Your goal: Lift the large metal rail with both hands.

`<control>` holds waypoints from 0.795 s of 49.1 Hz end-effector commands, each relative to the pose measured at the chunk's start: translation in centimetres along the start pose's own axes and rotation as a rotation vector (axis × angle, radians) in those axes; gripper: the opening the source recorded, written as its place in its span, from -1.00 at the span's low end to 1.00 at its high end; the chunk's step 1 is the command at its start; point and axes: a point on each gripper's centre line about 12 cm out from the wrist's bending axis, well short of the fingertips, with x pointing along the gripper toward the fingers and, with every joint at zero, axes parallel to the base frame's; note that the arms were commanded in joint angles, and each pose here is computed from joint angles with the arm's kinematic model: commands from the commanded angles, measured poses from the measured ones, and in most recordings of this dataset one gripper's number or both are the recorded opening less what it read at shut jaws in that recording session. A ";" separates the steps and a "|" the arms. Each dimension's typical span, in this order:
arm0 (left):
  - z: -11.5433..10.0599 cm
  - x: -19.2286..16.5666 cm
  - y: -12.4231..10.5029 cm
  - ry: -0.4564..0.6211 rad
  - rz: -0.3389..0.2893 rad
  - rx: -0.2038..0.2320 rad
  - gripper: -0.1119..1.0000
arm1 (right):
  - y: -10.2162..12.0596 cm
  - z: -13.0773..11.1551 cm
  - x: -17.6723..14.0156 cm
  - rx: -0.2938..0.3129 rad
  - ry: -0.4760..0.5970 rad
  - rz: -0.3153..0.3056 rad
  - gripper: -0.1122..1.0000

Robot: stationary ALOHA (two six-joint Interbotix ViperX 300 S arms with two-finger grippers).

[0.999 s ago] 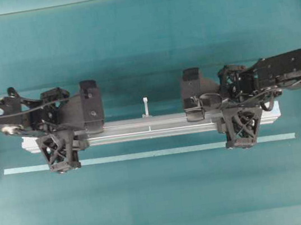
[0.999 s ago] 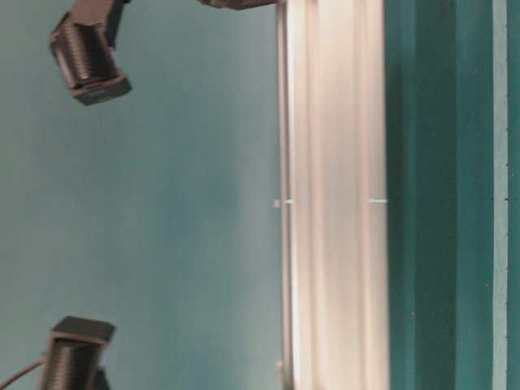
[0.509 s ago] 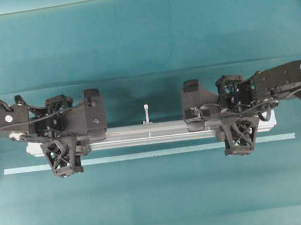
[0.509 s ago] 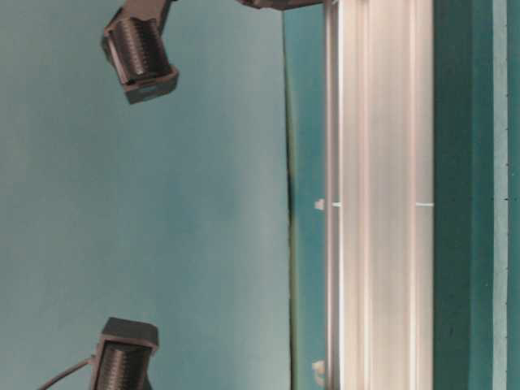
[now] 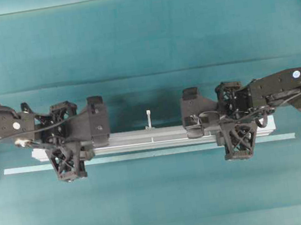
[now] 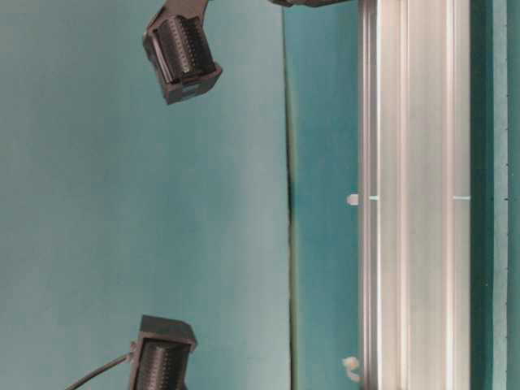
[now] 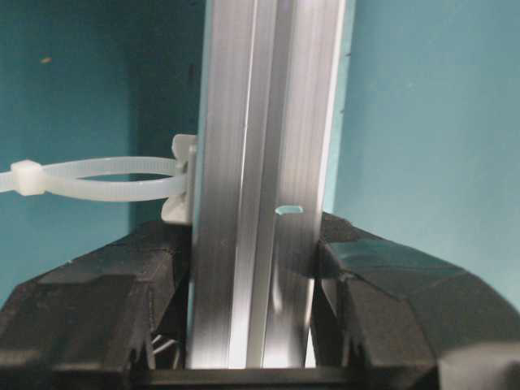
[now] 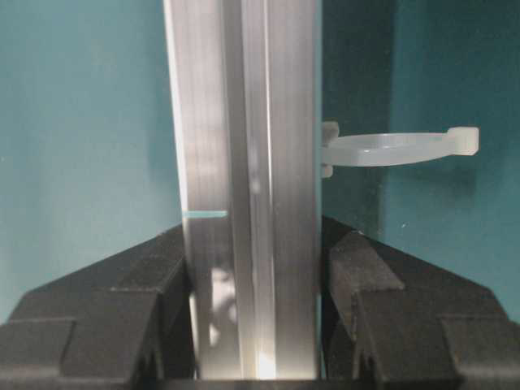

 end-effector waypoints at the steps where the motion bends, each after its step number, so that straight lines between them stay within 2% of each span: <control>1: 0.4 -0.1 -0.1 -0.021 -0.002 -0.007 -0.16 | 0.2 0.2 0.0 0.004 -0.010 0.003 -0.10; 23: -0.2 0.4 -0.1 -0.008 -0.002 -0.014 -0.16 | 0.5 0.1 0.8 -0.004 0.001 0.005 -0.10; 39: 0.2 0.5 -0.1 -0.075 -0.008 -0.012 -0.16 | 0.4 -0.5 1.2 0.001 0.013 0.004 -0.10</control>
